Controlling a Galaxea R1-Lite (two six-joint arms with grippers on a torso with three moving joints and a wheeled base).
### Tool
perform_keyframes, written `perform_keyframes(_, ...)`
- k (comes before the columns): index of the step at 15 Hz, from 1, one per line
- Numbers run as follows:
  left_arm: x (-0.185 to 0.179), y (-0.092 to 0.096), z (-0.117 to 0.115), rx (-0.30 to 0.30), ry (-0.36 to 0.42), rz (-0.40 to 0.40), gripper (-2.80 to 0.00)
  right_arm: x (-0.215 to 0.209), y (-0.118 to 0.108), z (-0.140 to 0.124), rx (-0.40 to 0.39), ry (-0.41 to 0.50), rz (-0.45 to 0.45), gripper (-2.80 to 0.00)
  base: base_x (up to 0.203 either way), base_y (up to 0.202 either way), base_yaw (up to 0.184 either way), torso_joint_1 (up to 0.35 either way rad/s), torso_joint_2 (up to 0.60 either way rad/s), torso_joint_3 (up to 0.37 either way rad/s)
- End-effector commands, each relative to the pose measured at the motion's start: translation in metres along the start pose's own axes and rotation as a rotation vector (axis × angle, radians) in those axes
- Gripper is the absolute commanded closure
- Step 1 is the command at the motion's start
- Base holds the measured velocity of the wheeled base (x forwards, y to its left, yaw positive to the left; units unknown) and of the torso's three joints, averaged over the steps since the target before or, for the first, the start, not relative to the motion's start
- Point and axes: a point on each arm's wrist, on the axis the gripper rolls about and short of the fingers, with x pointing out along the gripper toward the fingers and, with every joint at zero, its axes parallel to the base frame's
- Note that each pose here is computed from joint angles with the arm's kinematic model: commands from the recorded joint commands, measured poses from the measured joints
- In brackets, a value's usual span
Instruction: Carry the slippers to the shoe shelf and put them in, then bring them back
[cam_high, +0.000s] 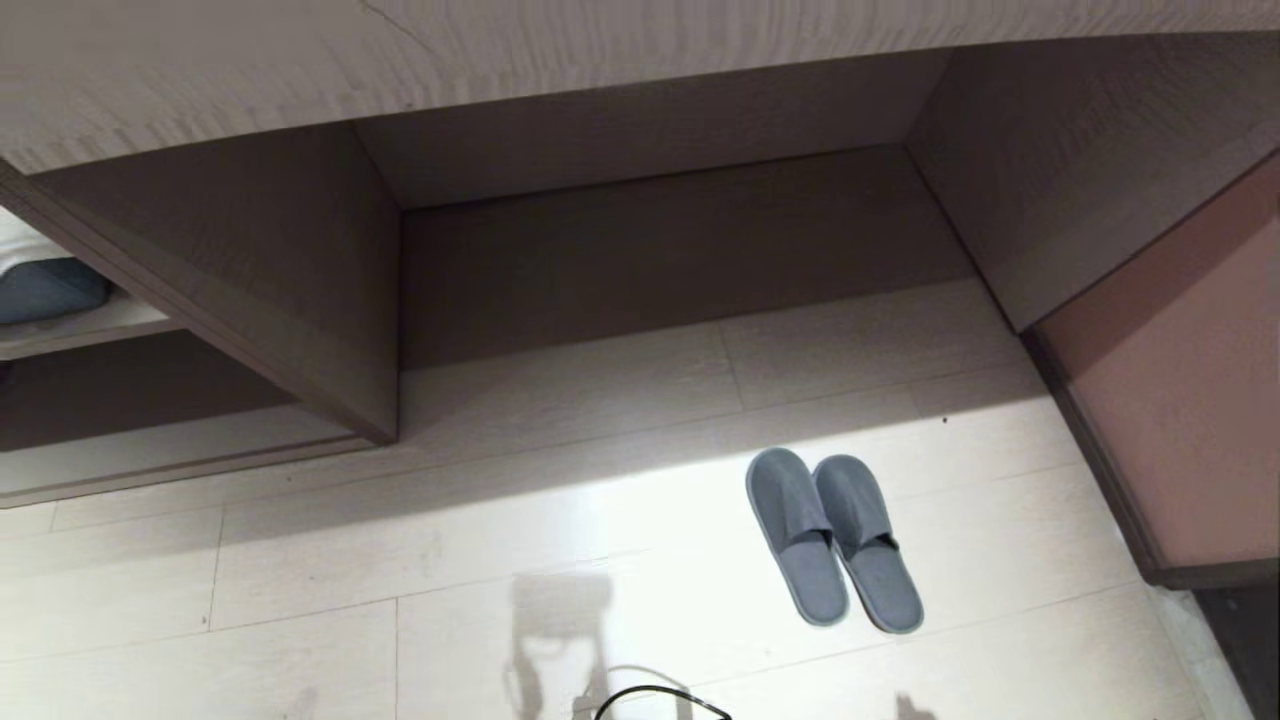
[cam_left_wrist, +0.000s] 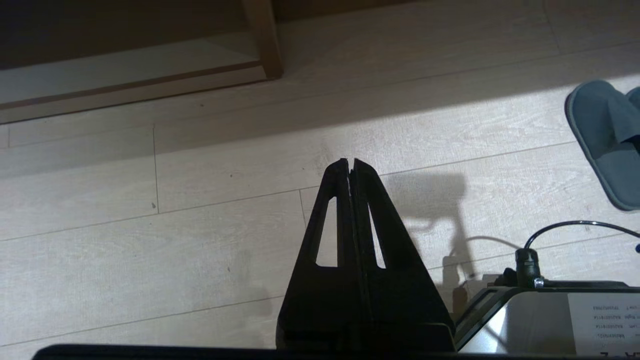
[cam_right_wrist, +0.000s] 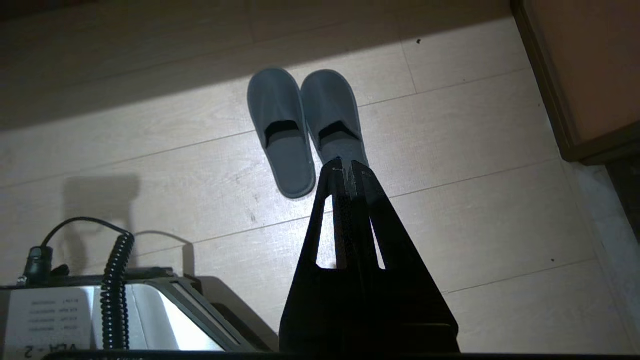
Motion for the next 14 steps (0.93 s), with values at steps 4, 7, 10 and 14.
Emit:
perform_keyframes(4,-0.0001,0.0,0.0002,0.0,-0.002,0.001,0.0,0.0,-0.0001,-0.0005,0.0,0.0,0.0,0.0,0.0,0.0,0.0,0.001,0.0,0.204)
perform_keyframes(7,-0.0001,0.0,0.0002,0.0,-0.002,0.001,0.0,0.0,-0.0001,-0.0005,0.0,0.0,0.0,0.0,0.0,0.0,0.0,0.006,0.0,0.205)
perform_keyframes(10,-0.0001,0.0,0.0001,0.0,-0.002,0.001,0.0,0.0001,0.0,-0.0005,0.0,0.002,0.0,0.0,0.0,0.0,0.0,0.002,0.0,0.202)
perform_keyframes(14,-0.0001,0.0,0.0002,0.0,-0.002,0.001,0.0,0.0001,0.0,-0.0005,0.0,0.001,0.0,0.0,0.0,0.0,0.0,0.003,0.0,0.199)
